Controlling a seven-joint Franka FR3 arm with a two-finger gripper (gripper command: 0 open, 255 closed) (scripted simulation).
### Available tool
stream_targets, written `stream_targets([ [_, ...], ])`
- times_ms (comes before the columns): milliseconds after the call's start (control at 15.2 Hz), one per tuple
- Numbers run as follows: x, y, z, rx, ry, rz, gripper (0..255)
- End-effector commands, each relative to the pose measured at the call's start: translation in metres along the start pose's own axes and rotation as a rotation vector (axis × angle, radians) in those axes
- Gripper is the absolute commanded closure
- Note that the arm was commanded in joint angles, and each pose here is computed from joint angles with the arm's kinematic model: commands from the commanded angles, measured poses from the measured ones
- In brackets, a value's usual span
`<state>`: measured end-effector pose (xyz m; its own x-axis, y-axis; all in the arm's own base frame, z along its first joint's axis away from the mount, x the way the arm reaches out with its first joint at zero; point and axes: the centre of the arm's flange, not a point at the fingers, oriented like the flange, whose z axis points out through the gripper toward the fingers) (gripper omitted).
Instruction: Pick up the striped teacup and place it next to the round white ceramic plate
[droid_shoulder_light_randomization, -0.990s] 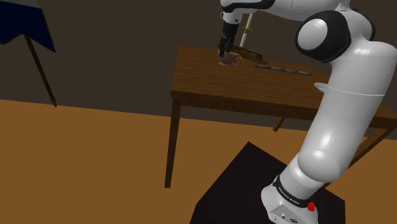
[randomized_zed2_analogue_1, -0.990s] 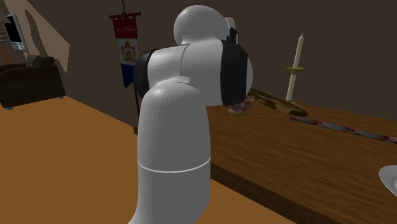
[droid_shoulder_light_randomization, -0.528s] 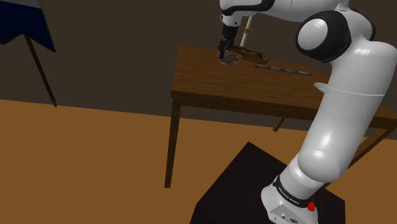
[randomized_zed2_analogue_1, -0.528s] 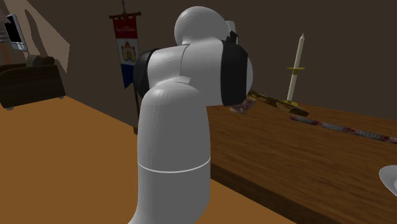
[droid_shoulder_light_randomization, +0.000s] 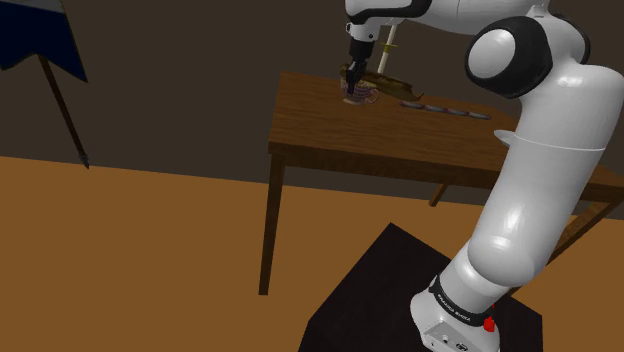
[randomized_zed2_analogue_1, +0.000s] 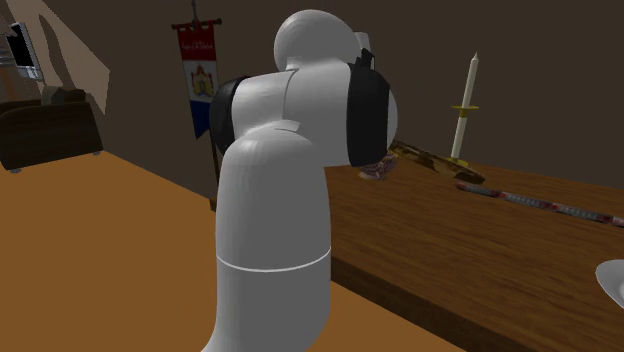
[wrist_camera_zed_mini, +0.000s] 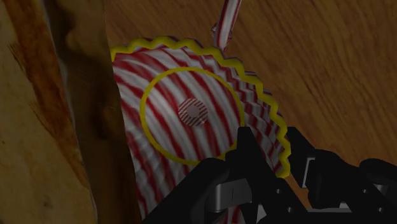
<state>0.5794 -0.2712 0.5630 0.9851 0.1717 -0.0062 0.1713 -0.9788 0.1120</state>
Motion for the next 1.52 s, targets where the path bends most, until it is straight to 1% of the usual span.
stream_targets([
  [0,0.000,0.001,0.001,0.000,-0.001,0.001,255],
  [198,0.000,0.001,0.001,0.000,-0.001,0.001,255],
  [1320,-0.001,0.011,-0.089,0.000,-0.001,0.001,255],
  [1386,-0.001,0.011,-0.090,0.000,-0.001,0.001,255],
  [1452,-0.013,0.014,-0.092,0.000,-0.001,0.001,255],
])
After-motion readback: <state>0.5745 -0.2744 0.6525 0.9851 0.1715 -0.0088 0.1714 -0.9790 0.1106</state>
